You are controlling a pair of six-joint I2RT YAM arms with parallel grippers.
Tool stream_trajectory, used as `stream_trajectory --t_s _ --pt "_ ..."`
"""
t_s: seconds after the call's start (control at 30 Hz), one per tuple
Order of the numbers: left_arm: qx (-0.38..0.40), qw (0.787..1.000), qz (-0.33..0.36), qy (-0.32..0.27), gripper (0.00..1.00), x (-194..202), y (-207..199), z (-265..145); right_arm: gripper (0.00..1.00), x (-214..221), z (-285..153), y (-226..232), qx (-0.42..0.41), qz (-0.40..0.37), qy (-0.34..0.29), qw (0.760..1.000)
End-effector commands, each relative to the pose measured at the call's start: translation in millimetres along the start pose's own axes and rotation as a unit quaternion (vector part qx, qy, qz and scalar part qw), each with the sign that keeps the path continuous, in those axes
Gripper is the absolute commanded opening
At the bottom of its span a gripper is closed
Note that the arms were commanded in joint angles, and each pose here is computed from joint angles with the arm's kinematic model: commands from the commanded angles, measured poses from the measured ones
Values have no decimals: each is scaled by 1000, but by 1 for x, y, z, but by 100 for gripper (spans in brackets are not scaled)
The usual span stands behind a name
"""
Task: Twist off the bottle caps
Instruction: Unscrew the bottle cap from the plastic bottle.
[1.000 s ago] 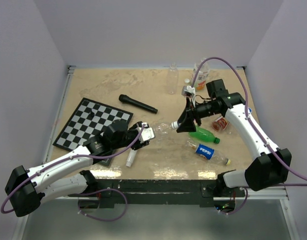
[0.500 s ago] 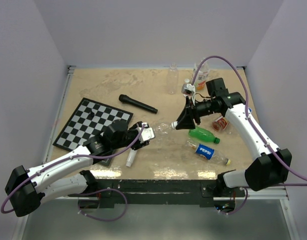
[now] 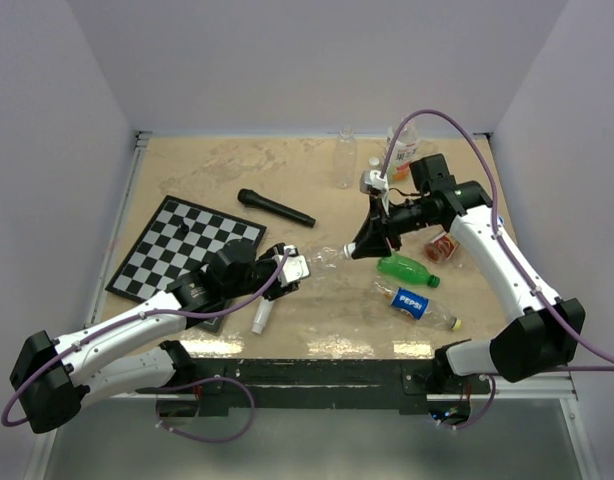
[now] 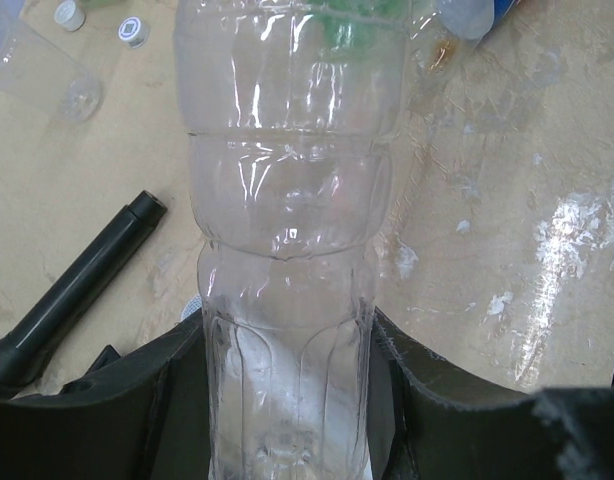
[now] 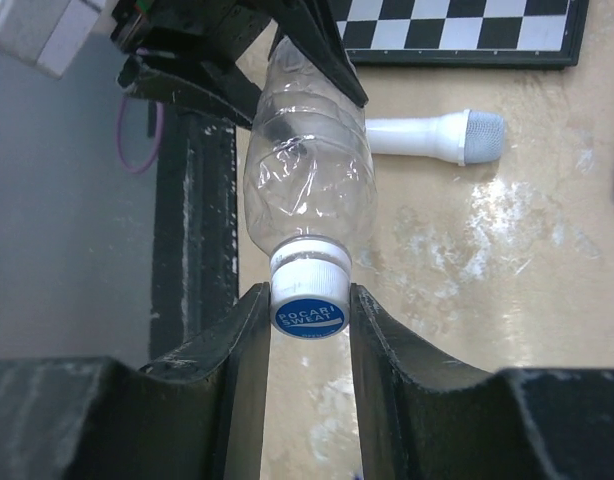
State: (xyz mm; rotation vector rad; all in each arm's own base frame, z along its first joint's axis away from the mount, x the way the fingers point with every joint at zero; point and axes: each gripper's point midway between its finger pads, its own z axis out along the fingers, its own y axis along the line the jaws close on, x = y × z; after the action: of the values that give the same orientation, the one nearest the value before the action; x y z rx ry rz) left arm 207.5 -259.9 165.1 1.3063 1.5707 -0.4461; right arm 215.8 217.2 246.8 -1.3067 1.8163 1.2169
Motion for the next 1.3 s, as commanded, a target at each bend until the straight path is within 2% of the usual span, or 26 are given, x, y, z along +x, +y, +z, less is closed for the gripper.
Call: stream_trajectory --t_s 0.0,0.07,0.17,0.27,0.33,0.37,0.4,0.5,0.67,0.77,0.83,0.9,1.17,1.27 --pt "-11 999 0 -31 3 -21 8 -1 0 -6 -10 3 0 -128 21 992" --pt "-11 999 0 -32 3 -21 8 -2 0 -1 -14 8 -12 -190 36 981" --pt "-9 999 -1 -32 3 -21 8 -1 0 -3 -19 8 -15 -321 44 946" --pt "-9 999 -1 -31 3 -21 8 -1 0 -3 -27 6 -2 -461 66 885" --pt "-6 999 -1 -32 3 -21 7 -1 0 -3 -31 3 5 -544 85 835" --pt "-6 1000 -2 -30 3 -20 7 -1 0 -2 -33 0 3 -575 97 812" --pt "-7 1000 -2 -31 3 -20 7 -1 0 -2 -33 -4 -1 -590 107 800" --pt "-9 1000 -1 -30 3 -20 8 -1 0 -1 -33 -12 -4 -609 120 784" --pt "-8 999 -1 -32 3 -22 8 -1 1 0 -27 -4 -14 -601 95 793" --pt "-8 999 -2 -33 3 -22 7 -2 6 0 -28 -1 -10 -589 90 803" --pt "-7 999 -2 -34 3 -22 7 -2 11 -4 -29 -1 3 -571 83 817" --pt "-7 999 -1 -35 3 -23 7 -2 18 -8 -29 0 10 -551 73 831" --pt "-8 999 -2 -34 3 -22 7 -2 56 -24 -34 5 42 -492 51 868" --pt "-9 999 -1 -35 3 -23 8 -3 70 -28 -38 6 63 -445 45 892"
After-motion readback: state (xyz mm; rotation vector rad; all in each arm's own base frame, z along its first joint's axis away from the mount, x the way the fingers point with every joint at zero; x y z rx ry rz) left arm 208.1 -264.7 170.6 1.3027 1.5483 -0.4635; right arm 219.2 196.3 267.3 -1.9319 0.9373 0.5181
